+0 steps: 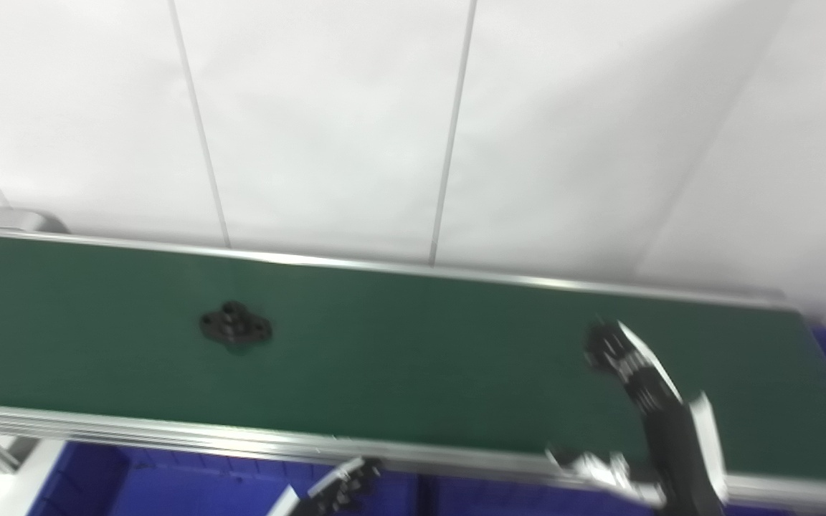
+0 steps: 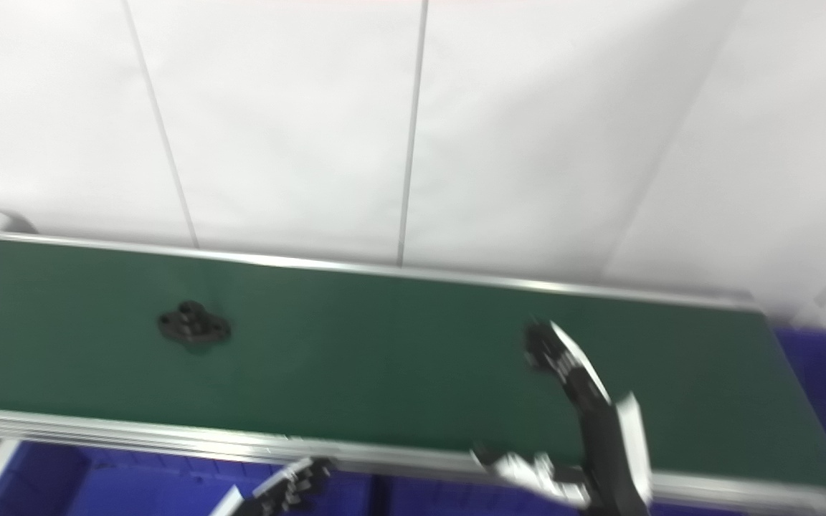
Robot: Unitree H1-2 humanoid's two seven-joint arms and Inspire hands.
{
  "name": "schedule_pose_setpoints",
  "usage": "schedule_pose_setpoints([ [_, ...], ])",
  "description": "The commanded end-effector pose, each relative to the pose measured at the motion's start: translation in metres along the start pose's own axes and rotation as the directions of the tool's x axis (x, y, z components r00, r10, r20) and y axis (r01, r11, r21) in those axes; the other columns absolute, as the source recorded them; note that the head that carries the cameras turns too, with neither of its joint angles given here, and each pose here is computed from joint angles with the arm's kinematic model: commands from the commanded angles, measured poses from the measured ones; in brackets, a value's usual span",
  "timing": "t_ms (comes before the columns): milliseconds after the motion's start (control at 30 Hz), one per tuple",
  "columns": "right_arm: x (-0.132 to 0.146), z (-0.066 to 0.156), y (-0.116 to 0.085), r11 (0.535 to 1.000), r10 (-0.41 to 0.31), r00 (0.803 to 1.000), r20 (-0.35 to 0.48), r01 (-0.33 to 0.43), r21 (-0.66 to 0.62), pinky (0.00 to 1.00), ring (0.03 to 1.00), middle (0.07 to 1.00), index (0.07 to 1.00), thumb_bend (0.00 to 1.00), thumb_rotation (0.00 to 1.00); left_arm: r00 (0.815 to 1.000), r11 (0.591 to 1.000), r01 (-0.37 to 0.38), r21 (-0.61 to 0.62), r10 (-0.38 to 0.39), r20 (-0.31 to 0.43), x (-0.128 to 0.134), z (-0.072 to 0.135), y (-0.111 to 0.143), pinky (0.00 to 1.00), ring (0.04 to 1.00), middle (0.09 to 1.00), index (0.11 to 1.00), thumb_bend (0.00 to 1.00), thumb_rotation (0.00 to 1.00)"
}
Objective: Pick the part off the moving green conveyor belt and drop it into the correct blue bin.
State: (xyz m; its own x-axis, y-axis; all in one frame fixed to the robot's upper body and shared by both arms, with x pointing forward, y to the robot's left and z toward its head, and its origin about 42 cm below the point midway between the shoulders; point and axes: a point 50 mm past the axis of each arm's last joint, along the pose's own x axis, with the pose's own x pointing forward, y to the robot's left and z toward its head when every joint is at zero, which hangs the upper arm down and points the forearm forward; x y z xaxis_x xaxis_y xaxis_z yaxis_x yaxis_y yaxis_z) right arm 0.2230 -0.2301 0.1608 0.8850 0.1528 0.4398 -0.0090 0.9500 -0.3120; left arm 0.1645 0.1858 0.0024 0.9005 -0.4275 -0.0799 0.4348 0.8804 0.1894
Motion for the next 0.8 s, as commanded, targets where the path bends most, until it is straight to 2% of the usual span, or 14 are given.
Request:
schedule_pose_setpoints([
  [0, 0.017, 0.009, 0.000, 0.999, 0.014, 1.000, 0.011, -0.014, -0.038, 0.71, 0.792, 0.827, 0.842, 0.82, 0.40, 0.998, 1.000, -0.008, -0.005, 0.009, 0.062, 0.002, 0.010, 0.006, 0.77, 0.835, 0.878, 0.890, 0.82, 0.38],
  [200, 0.039, 0.004, 0.007, 0.990, 0.078, 0.996, -0.032, -0.081, -0.113, 0.73, 0.801, 0.827, 0.832, 0.82, 0.43, 0.998, 1.000, -0.003, -0.010, 0.004, 0.069, 0.004, 0.011, 0.013, 0.76, 0.823, 0.884, 0.888, 0.82, 0.37],
  [400, 0.056, -0.003, 0.013, 0.981, 0.103, 0.992, -0.066, -0.112, -0.155, 0.73, 0.791, 0.825, 0.831, 0.84, 0.44, 0.998, 1.000, -0.005, -0.014, 0.006, 0.061, 0.005, 0.009, 0.017, 0.76, 0.819, 0.883, 0.883, 0.83, 0.39],
  [533, 0.063, -0.009, 0.015, 0.974, 0.117, 0.990, -0.080, -0.130, -0.184, 0.69, 0.779, 0.828, 0.829, 0.83, 0.41, 0.998, 1.000, -0.001, -0.019, 0.002, 0.057, 0.005, 0.008, 0.018, 0.75, 0.813, 0.875, 0.878, 0.85, 0.39],
  [767, 0.073, -0.021, 0.019, 0.958, 0.153, 0.980, -0.126, -0.179, -0.225, 0.66, 0.759, 0.819, 0.832, 0.85, 0.42, 0.998, 1.000, 0.000, -0.010, 0.001, 0.055, 0.007, 0.007, 0.016, 0.75, 0.806, 0.861, 0.873, 0.85, 0.39],
])
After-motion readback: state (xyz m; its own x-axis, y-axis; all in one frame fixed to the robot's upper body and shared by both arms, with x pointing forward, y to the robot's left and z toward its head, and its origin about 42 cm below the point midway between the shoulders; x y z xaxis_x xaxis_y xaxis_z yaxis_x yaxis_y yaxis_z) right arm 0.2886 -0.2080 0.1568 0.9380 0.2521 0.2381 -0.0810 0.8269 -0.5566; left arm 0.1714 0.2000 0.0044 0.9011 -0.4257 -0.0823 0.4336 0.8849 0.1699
